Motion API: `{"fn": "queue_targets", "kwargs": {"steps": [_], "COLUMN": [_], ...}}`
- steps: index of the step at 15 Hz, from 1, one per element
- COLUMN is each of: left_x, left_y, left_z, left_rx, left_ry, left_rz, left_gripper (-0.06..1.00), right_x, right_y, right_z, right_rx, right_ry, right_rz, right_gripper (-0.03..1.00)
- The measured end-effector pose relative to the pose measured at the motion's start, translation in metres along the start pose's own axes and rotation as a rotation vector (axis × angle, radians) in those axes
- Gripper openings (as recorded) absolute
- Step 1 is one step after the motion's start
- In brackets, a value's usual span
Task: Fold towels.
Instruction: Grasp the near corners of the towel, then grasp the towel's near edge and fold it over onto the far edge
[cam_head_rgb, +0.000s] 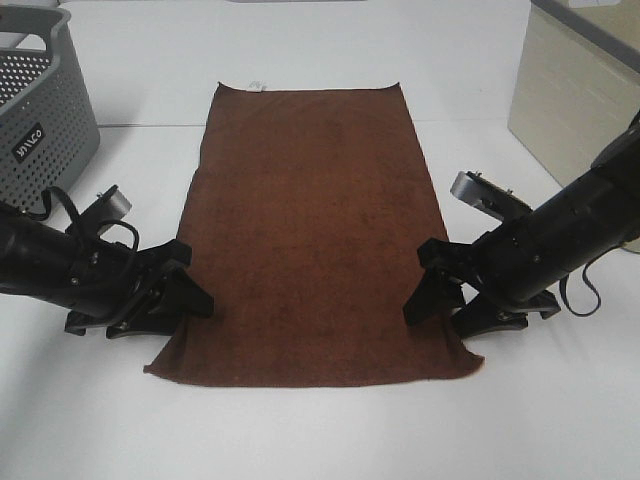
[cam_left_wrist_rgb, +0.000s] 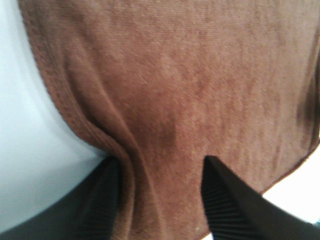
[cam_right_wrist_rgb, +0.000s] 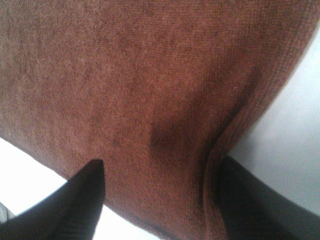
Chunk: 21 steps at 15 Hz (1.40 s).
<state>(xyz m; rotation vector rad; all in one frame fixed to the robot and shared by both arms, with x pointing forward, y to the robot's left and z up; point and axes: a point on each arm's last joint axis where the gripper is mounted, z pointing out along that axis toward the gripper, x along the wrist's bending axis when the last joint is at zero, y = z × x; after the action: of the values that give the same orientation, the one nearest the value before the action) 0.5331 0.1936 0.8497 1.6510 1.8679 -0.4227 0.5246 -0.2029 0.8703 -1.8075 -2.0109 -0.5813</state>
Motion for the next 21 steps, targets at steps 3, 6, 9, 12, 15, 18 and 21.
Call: {"fn": "queue_targets", "kwargs": {"steps": [3,6,9,12,15,18,21], "left_x": [0.002,0.003,-0.003,-0.015,-0.018,-0.013,-0.006], "left_y": [0.002,0.001,-0.001,-0.009,-0.033,-0.071,-0.102], "left_z": [0.002,0.002,-0.006,-0.031,-0.05,-0.065,-0.071], "left_rx": [-0.008,0.007,0.033,0.015,0.012,0.052,0.11], "left_ry": [0.02,0.028,0.026,0.029,0.03,0.027,0.024], "left_rz": [0.002,0.022,0.037,0.068,0.07,0.051,0.017], "left_gripper": [0.2,0.01,0.01,0.01,0.01,0.01,0.01], "right_x": [-0.004,-0.006,0.0,0.012,0.014,0.01,0.009], "right_y": [0.003,0.003,0.001,-0.011,-0.041,-0.088,-0.119], "right_z": [0.003,0.003,-0.006,-0.029,-0.036,-0.036,-0.038], "right_rx": [-0.025,-0.031,-0.024,-0.039,-0.009,0.053,0.084], "right_ry": [-0.024,-0.044,-0.04,-0.051,-0.052,-0.059,-0.059], "right_rz": [0.068,0.129,0.134,0.138,0.153,0.188,0.203], "right_gripper": [0.34,0.0,0.0,0.0,0.0,0.0,0.0]}}
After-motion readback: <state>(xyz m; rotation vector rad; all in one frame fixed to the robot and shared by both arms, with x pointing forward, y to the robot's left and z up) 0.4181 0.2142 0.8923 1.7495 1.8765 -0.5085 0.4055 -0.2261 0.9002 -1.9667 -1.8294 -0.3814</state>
